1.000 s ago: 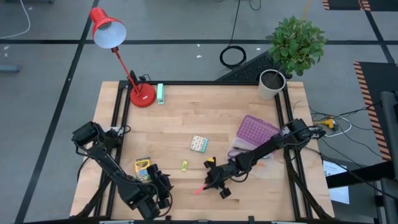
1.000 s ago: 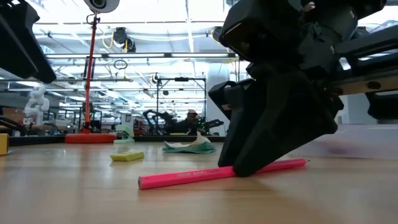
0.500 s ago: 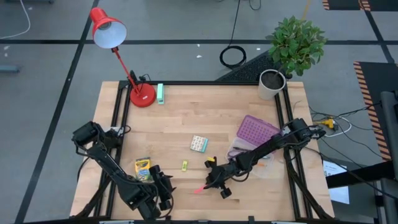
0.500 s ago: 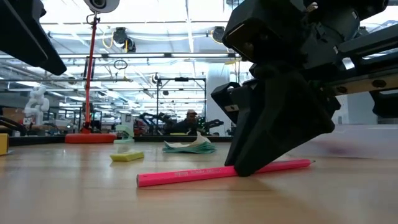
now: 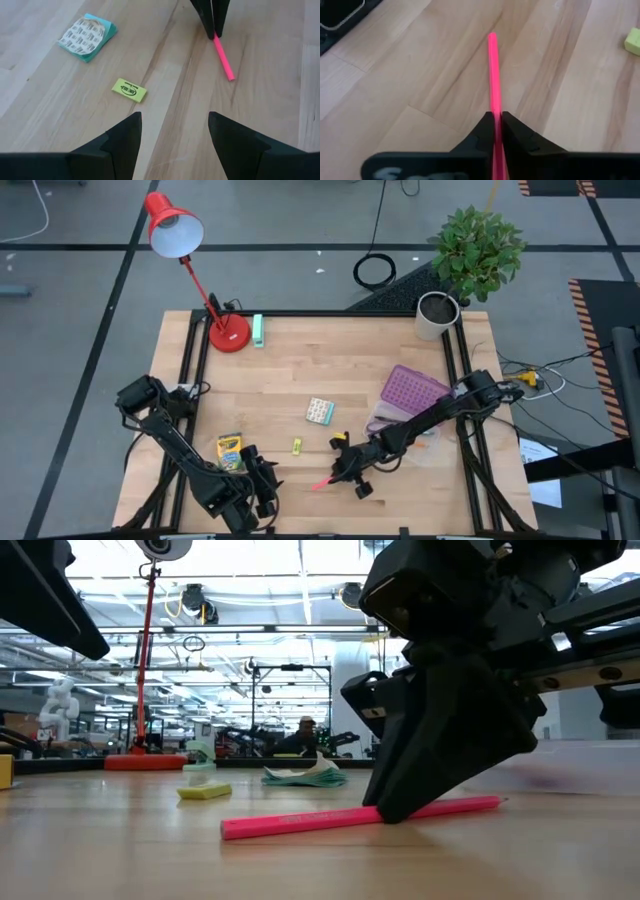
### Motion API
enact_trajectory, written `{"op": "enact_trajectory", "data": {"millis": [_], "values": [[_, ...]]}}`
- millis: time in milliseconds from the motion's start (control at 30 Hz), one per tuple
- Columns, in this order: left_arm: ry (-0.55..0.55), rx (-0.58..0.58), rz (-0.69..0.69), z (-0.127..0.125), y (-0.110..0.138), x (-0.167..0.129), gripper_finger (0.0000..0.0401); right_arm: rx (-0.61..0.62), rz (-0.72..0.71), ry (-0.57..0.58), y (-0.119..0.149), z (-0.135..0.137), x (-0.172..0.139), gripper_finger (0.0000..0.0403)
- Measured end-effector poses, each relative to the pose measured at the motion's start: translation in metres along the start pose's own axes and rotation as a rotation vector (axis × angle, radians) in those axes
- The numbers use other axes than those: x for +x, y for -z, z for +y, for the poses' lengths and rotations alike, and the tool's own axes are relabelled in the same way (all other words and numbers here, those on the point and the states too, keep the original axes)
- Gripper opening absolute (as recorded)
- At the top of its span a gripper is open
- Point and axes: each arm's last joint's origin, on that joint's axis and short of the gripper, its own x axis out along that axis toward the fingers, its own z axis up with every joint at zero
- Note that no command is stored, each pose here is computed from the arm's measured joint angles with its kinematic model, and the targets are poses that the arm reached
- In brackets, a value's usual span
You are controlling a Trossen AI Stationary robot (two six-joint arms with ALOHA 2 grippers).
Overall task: Pack school essentials
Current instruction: Put the colored pencil into the supply box
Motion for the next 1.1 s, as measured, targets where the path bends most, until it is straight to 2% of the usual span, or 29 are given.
{"op": "enact_trajectory", "data": {"millis": [500,700,867,1100], "values": [[0.000,0.000,-0.001,0.000,0.000,0.000,0.0234,0.073,-0.102,0.003,-0.027,0.002,-0.038,0.0015],[0.000,-0.001,-0.001,0.000,0.000,0.000,0.0234,0.114,-0.091,0.011,-0.033,0.003,-0.057,0.0015],[0.000,-0.001,-0.001,0.000,0.000,0.000,0.0234,0.119,-0.064,0.073,-0.034,0.007,-0.071,0.0015],[0.009,-0.010,-0.006,-0.001,-0.001,0.000,0.0234,0.167,-0.034,0.073,-0.035,0.009,-0.093,0.0015]]}}
